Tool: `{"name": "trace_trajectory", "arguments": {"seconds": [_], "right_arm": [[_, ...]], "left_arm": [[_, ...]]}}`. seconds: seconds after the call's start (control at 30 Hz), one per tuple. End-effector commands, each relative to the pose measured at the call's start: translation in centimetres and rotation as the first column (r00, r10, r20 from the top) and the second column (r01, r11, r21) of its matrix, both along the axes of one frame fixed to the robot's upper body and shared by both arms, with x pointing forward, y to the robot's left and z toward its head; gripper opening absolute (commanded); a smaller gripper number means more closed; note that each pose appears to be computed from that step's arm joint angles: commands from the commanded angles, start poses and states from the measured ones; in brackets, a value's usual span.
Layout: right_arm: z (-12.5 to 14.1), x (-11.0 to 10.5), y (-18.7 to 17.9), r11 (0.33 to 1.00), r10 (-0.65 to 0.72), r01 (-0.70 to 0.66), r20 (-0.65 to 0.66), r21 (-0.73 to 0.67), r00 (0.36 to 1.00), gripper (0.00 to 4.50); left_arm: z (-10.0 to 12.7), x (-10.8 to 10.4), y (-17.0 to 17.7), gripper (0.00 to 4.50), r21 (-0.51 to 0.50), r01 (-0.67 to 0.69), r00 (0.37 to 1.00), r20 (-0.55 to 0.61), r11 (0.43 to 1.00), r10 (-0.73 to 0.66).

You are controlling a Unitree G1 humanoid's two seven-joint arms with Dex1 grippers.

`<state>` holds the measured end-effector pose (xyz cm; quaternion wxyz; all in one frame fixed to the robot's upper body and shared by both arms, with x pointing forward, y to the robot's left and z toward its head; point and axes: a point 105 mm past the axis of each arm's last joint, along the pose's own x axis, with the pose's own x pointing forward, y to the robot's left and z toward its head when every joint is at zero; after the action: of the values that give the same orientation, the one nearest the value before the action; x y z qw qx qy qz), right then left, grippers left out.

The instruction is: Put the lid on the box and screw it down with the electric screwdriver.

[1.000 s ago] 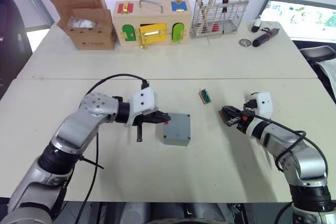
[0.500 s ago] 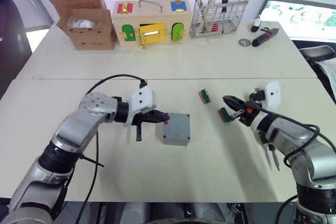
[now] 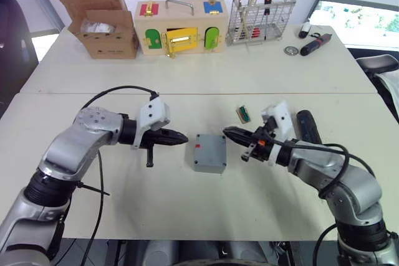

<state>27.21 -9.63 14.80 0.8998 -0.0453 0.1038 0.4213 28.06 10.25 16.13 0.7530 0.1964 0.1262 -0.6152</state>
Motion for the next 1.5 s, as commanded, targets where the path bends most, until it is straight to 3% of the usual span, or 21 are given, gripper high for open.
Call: {"name": "trace_trajectory", "arguments": {"seconds": [0.03, 1.47, 1.5], "right_arm": [[0.6, -0.1, 0.4, 1.000, 0.019, -0.019, 0.035, 0.010, 0.999, 0.02], [-0.6, 0.4, -0.1, 0.999, 0.012, -0.010, 0.031, -0.051, 0.999, 0.02], [-0.5, 0.4, -0.1, 0.999, 0.015, -0.013, 0.038, -0.052, 0.999, 0.55]], "left_arm": [[1.0, -0.2, -0.1, 0.00, -0.019, -0.005, 0.999, 0.037, 1.000, 0.006], [0.6, -0.5, -1.0, 0.00, -0.040, -0.003, 1.000, 0.027, 0.999, 0.004], [0.6, -0.5, -1.0, 0.00, -0.041, -0.003, 1.000, 0.027, 0.999, 0.004]]}}
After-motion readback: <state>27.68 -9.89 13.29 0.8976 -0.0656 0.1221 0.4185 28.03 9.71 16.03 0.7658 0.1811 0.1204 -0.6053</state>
